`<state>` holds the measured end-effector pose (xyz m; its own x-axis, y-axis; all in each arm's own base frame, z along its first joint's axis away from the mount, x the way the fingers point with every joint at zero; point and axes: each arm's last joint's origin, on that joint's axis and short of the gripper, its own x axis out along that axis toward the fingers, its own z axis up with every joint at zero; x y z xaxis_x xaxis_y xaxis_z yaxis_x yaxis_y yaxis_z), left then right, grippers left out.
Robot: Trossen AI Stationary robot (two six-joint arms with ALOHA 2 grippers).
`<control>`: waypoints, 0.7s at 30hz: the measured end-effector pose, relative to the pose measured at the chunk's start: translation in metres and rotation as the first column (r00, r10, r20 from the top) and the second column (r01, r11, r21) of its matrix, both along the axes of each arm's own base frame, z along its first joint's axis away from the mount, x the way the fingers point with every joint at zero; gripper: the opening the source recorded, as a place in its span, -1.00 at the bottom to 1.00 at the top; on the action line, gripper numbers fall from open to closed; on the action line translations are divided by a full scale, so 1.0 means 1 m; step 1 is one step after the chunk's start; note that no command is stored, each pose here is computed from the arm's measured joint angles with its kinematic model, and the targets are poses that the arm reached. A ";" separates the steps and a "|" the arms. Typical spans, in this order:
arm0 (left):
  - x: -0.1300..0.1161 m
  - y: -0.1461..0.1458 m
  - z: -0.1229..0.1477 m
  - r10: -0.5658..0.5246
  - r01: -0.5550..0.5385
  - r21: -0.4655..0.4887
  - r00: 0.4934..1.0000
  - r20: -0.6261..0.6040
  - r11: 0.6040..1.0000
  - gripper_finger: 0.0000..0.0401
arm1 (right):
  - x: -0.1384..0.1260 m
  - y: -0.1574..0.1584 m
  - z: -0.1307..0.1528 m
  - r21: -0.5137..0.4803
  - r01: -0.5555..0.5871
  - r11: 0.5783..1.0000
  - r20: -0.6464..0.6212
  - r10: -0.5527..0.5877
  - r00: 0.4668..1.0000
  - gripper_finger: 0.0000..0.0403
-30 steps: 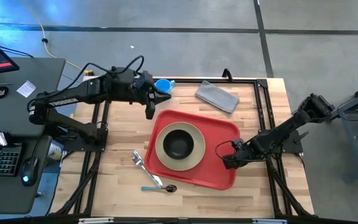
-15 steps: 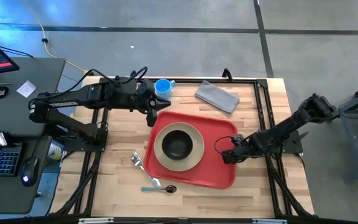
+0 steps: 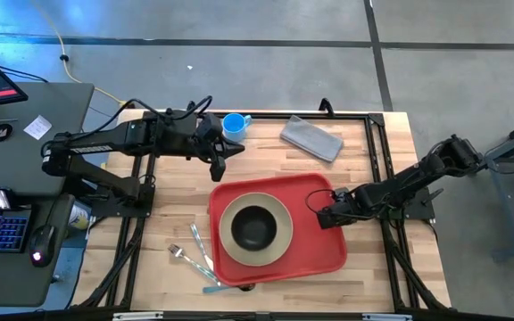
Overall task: Set up tray
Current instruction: Adjust the red tray
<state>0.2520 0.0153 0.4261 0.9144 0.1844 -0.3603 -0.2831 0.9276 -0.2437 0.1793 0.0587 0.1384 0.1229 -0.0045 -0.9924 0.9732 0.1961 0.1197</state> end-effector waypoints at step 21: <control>0.000 0.000 -0.001 -0.019 0.020 0.042 1.000 -0.020 0.999 -0.66 | 0.008 -0.024 0.000 0.057 0.269 0.962 0.008 -0.270 0.963 -0.73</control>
<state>0.2515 0.0155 0.4252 0.9107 0.1818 -0.3709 -0.2691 0.9423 -0.1989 0.1878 0.0350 0.1381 0.1404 0.0150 -0.9900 0.9871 -0.0801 0.1388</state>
